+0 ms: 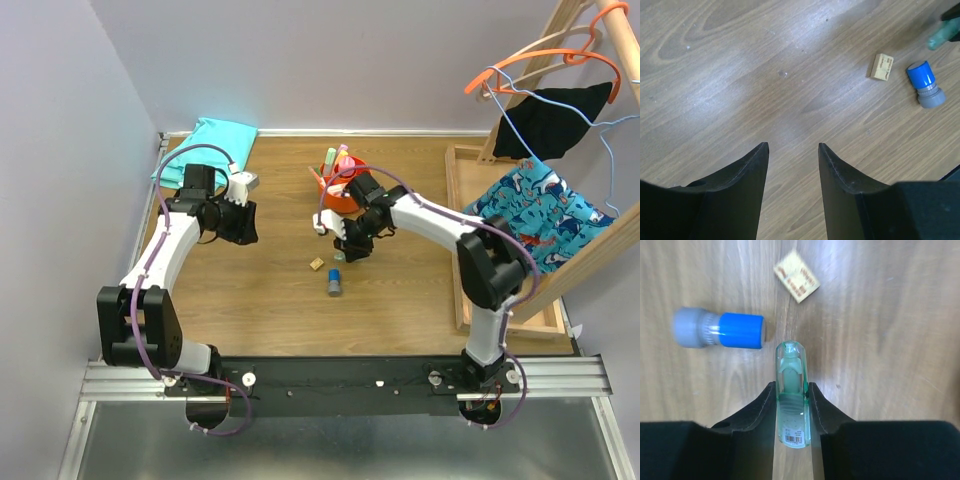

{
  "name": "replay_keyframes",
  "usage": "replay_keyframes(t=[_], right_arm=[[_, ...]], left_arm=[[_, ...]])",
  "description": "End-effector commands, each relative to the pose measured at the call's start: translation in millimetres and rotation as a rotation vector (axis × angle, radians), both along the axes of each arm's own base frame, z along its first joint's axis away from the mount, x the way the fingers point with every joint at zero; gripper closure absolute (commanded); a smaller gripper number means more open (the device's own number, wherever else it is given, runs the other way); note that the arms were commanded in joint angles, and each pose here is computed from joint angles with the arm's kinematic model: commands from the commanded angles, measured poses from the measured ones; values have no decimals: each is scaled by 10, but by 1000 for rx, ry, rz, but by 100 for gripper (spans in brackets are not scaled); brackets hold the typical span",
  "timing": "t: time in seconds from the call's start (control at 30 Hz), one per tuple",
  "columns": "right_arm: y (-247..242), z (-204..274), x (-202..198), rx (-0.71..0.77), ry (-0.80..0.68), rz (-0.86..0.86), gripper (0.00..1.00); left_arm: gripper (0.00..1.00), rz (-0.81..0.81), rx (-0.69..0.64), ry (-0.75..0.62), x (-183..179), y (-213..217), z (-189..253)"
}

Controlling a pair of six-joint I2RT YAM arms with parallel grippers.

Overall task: Sort the stationery into containers
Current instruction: Pick up the stationery from the center of the board, then place the stationery in the storage box.

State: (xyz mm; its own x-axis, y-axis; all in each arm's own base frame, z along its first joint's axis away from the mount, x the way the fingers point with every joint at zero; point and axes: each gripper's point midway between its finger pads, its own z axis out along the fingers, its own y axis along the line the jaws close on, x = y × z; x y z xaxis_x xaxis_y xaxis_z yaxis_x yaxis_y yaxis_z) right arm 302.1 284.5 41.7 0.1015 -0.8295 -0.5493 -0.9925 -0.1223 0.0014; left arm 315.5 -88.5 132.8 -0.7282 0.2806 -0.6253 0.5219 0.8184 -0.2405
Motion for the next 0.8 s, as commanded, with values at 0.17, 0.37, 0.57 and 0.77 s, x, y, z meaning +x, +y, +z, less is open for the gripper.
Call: replay_keyframes(t=[0.17,0.37,0.57,0.77], right_arm=[[138,1934,460,500,-126,-433,77],[-316,2494,1411,808,-134,-830,79],[-397,2505,2029,935,-143,-933,79],[-379,2210,2494,961,-68,-990,79]], left_arm=[[46,-3,-73,-35,153,-93,191],[46,-2,-83,-33,171,-108,218],[46,-6,-66,-12,104,-84,181],[46,-14,-35,10,21,-38,108]])
